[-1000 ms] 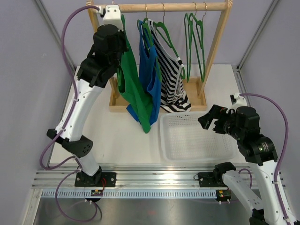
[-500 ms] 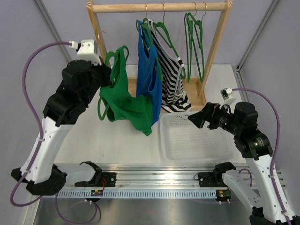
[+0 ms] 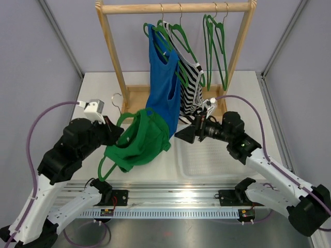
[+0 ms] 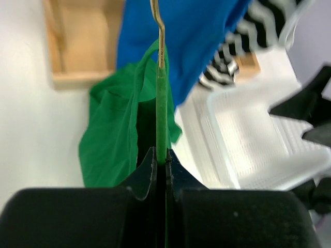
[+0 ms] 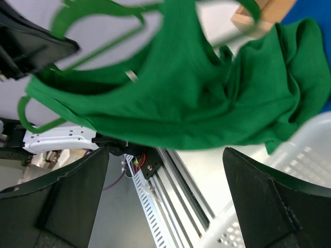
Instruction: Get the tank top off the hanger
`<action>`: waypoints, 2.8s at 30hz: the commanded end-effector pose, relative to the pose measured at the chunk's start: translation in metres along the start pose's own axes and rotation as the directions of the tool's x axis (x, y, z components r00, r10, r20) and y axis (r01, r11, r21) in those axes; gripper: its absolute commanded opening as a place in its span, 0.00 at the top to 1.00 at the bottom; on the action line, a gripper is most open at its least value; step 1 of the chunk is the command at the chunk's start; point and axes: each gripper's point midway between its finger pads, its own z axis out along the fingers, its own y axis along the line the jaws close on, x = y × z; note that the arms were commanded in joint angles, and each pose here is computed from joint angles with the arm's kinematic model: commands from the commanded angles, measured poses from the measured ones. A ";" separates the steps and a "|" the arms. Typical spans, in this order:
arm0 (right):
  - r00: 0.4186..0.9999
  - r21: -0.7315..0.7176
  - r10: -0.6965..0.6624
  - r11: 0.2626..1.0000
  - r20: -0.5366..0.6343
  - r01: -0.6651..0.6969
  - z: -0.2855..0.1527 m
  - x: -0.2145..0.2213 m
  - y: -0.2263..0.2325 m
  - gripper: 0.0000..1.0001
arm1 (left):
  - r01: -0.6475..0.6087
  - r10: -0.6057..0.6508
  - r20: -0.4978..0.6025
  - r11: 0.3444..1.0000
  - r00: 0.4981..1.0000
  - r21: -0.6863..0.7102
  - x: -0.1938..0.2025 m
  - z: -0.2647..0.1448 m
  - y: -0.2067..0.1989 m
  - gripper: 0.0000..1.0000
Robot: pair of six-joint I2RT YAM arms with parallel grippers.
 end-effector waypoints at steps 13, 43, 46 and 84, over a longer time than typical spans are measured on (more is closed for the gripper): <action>0.996 0.194 -0.074 0.979 0.044 0.064 0.123 0.050 -0.022 0.05 | 0.158 -0.119 -0.176 0.961 0.977 0.225 0.093 -0.002 -0.015 1.00; 0.989 0.700 -0.120 0.698 -0.092 0.150 0.092 0.035 -0.144 1.00 | -0.022 0.116 -0.257 0.939 0.959 0.344 0.110 -0.041 -0.019 1.00; 0.988 0.733 -0.077 0.664 -0.131 0.149 0.089 0.040 -0.159 1.00 | -0.049 0.123 -0.193 0.937 0.974 0.347 0.099 -0.053 -0.018 1.00; 0.891 0.244 -0.038 0.956 -0.452 0.164 0.110 0.153 -0.044 1.00 | -0.204 -0.071 0.981 0.973 0.180 0.108 -0.191 -0.131 -0.033 1.00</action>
